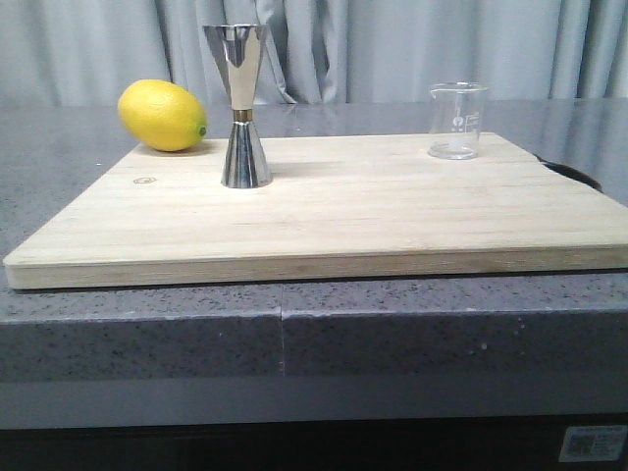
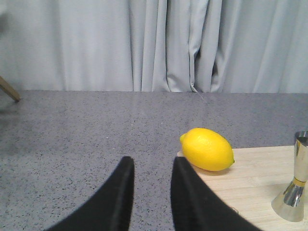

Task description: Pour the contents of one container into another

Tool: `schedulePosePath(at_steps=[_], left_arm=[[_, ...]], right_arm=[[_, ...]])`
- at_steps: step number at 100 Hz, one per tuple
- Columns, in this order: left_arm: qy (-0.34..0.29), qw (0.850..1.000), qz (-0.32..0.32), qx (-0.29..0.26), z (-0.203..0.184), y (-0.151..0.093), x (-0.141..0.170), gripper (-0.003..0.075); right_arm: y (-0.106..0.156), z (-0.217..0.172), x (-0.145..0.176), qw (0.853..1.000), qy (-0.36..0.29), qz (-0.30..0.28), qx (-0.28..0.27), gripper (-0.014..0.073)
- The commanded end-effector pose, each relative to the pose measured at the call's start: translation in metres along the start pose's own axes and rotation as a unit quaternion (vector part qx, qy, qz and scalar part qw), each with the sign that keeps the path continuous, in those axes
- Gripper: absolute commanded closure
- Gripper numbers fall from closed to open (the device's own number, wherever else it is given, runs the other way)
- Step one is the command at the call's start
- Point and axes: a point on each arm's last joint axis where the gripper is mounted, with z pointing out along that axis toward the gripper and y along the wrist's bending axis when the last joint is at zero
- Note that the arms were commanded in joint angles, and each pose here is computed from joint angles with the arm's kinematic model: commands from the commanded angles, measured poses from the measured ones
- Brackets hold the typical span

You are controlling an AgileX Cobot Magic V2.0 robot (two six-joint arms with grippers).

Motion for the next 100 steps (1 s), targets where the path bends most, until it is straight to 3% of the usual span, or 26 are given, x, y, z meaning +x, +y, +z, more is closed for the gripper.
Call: schedulePosePath(at_steps=[1,5,100], left_arm=[[-0.019,1.000,-0.009,0.003,-0.0010,-0.0012,-0.0101,0.0689],[-0.019,1.000,-0.008,0.002,-0.0010,-0.0010,-0.0102,0.0741],[-0.019,1.000,-0.008,0.001,-0.0010,-0.0008,-0.0102,0.0739]], right_arm=[[0.0004,0.0005,-0.0100,1.000,-0.026,-0.007,-0.009,0.0608],[0.0004,0.0005,-0.0100,1.000,-0.026,-0.007,-0.009,0.0644],[0.0007,0.0005,-0.0103,1.000,-0.028,-0.005,-0.011,0.0665]])
